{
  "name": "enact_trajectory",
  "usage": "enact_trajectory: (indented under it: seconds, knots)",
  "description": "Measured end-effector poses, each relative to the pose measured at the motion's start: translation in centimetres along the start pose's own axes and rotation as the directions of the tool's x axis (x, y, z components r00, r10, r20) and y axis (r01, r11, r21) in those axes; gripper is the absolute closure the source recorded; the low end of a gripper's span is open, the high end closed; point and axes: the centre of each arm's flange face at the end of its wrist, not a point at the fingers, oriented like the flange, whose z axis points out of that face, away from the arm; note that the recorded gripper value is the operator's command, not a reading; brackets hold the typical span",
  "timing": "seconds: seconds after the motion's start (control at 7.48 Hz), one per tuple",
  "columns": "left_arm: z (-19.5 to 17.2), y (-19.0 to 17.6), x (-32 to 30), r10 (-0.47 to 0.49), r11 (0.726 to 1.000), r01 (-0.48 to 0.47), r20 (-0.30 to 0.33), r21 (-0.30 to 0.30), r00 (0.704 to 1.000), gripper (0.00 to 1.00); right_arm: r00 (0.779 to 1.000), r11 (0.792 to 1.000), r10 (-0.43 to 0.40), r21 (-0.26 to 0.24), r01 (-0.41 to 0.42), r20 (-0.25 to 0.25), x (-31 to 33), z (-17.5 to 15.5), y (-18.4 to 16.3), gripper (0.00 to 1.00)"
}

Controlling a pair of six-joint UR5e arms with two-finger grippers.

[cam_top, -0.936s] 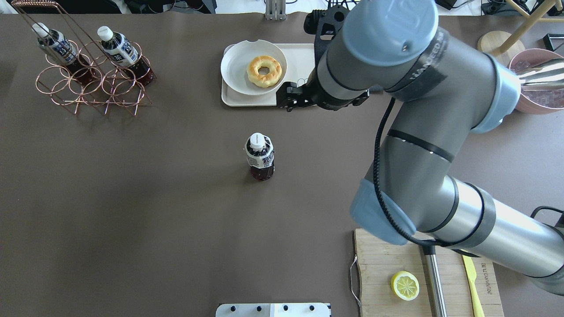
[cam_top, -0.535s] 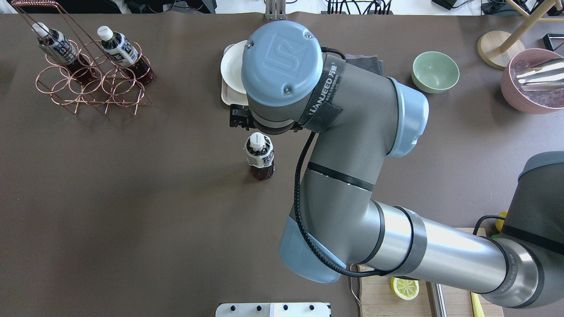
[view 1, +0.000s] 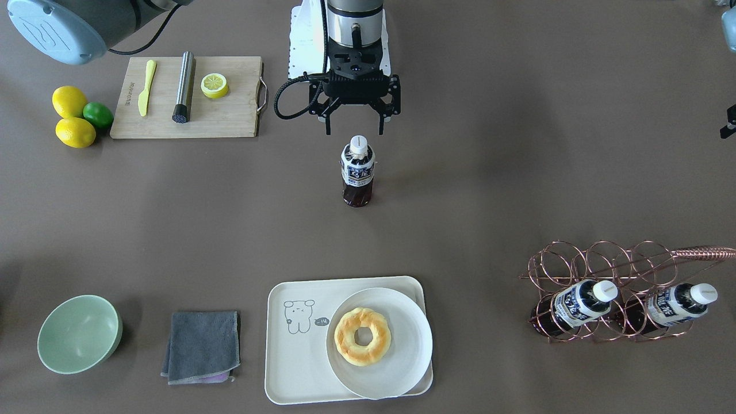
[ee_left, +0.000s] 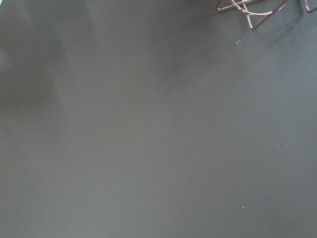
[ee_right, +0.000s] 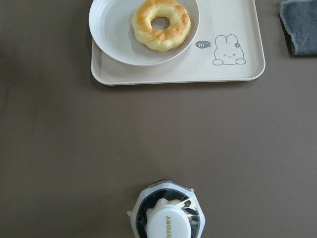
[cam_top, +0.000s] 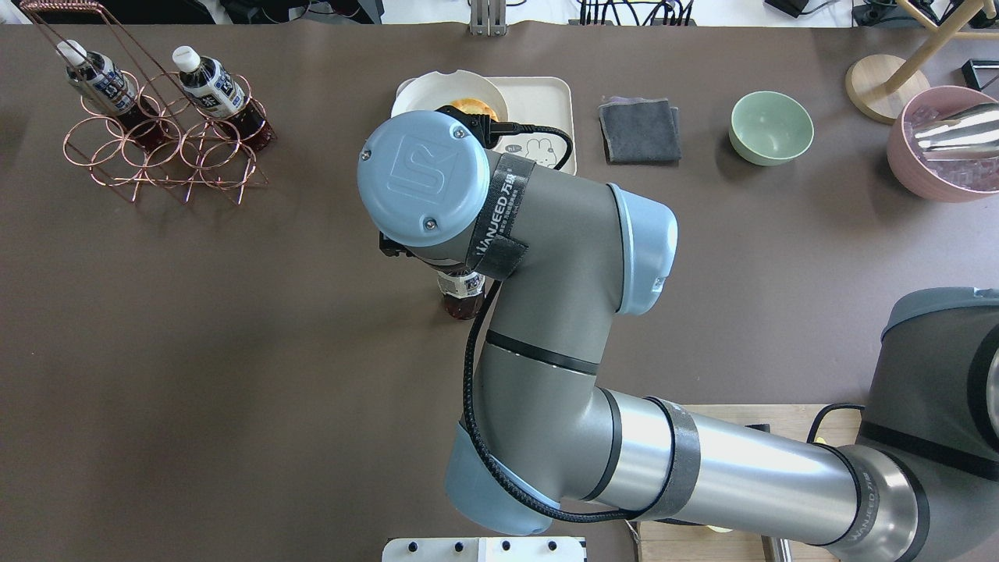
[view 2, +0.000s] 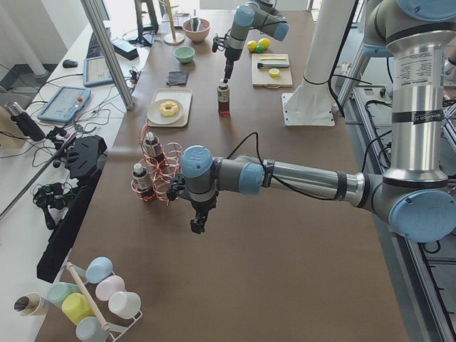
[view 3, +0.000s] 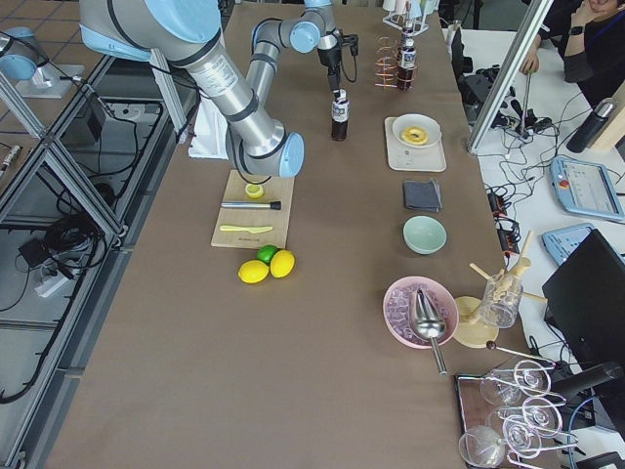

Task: Place tea on tray
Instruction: 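Close the right gripper around the tea bottle's neck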

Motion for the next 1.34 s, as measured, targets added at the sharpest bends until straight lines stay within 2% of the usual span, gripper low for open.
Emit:
enact_trajectory:
  seconds: [0.4,0.53,0.8,1.07,1.2,1.34]
  knots:
    - [0.0,0.0,0.0,0.0,1.0,0.0,0.0,0.0,1.0,0.0,1.0,1.0,-0.004,0.016,0.003,0.016,-0.8,1.6,-0.1,0.18]
    - [0.0,0.0,0.0,0.0,1.0,0.0,0.0,0.0,1.0,0.0,1.0,1.0,-0.005,0.021,0.004,0.021,-1.0,1.9,-0.2,0.24]
    - [0.0,0.0,0.0,0.0,1.0,0.0,0.0,0.0,1.0,0.0,1.0,1.0,-0.006,0.024,0.005,0.021,-0.9,2.2,-0.2,0.47]
    - [0.1,0.0,-0.1,-0.001,1.0,0.001,0.0,-0.002,1.0,0.0,1.0,1.0,-0.007,0.022,0.006,0.017,-0.8,2.4,-0.1,0.8]
    - [0.1,0.0,-0.1,-0.001,1.0,0.001,0.0,-0.002,1.0,0.0,1.0,1.0,-0.007,0.022,0.006,0.019,-0.7,2.3,-0.1,1.0]
    - [0.1,0.0,0.0,-0.001,1.0,0.001,0.0,-0.002,1.0,0.0,1.0,1.0,-0.006,0.022,0.006,0.021,-0.7,2.1,-0.1,1.0]
